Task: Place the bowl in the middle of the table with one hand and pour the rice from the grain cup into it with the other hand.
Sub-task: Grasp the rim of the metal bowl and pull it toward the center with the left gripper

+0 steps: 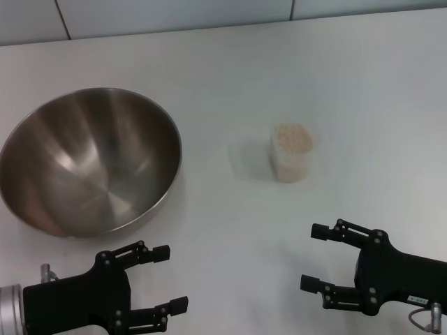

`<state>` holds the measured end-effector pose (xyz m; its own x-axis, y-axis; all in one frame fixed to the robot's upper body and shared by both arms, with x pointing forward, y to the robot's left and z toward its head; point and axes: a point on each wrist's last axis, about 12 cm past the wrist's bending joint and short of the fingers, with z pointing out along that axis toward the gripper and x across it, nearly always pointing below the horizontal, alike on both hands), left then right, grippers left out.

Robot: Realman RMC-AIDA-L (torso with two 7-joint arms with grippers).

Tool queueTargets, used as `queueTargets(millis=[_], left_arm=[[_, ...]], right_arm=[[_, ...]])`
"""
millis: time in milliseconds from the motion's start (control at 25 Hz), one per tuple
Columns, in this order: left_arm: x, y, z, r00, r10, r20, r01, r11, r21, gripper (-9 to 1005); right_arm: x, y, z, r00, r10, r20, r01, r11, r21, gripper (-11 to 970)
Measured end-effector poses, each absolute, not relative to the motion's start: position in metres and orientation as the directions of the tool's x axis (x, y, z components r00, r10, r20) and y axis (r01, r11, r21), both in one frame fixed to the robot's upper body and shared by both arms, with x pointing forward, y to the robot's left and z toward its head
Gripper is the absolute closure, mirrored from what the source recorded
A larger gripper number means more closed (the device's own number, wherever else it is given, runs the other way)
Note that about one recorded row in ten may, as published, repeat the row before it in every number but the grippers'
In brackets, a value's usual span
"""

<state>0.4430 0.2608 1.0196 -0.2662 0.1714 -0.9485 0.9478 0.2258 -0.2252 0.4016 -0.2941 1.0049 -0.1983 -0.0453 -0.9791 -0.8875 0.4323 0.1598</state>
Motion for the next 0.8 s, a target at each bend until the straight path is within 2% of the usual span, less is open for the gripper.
queueTargets(millis=[360,520,600,640,680,720,760,800], left_arm=[[0.443,0.261,1.022,-0.261,0.161,-0.952,0.950,0.216,-0.224,153],[0.442,0.262,1.041,-0.178,0.047,-0.983,0.966,0.200,-0.165,153],[0.448,0.268,1.056,-0.129,-0.007,-0.992,0.959,0.255,-0.127,153],[0.456,0.277,1.069,-0.113,-0.013,-0.993,0.940,0.322,-0.111,154],[0.456,0.277,1.069,-0.113,-0.013,-0.993,0.940,0.322,-0.111,154],[0.468,0.286,1.081,-0.118,0.011,-0.993,0.913,0.394,-0.104,154],[0.468,0.286,1.081,-0.118,0.011,-0.993,0.913,0.394,-0.104,154],[0.483,0.292,1.093,-0.133,0.037,-0.990,0.879,0.467,-0.101,154]], right_arm=[[0.402,-0.294,1.005,-0.198,-0.045,-0.979,-0.888,0.432,0.160,132],[0.402,-0.294,1.005,-0.198,-0.045,-0.979,-0.888,0.431,0.159,133],[0.403,-0.294,1.005,-0.196,-0.046,-0.979,-0.889,0.430,0.158,134],[0.403,-0.294,1.005,-0.196,-0.046,-0.979,-0.889,0.430,0.158,135],[0.403,-0.294,1.005,-0.196,-0.046,-0.979,-0.889,0.430,0.158,135],[0.403,-0.294,1.005,-0.196,-0.046,-0.980,-0.889,0.429,0.157,136],[0.403,-0.294,1.005,-0.196,-0.046,-0.980,-0.889,0.429,0.157,136],[0.404,-0.293,1.006,-0.194,-0.046,-0.980,-0.890,0.428,0.156,136]])
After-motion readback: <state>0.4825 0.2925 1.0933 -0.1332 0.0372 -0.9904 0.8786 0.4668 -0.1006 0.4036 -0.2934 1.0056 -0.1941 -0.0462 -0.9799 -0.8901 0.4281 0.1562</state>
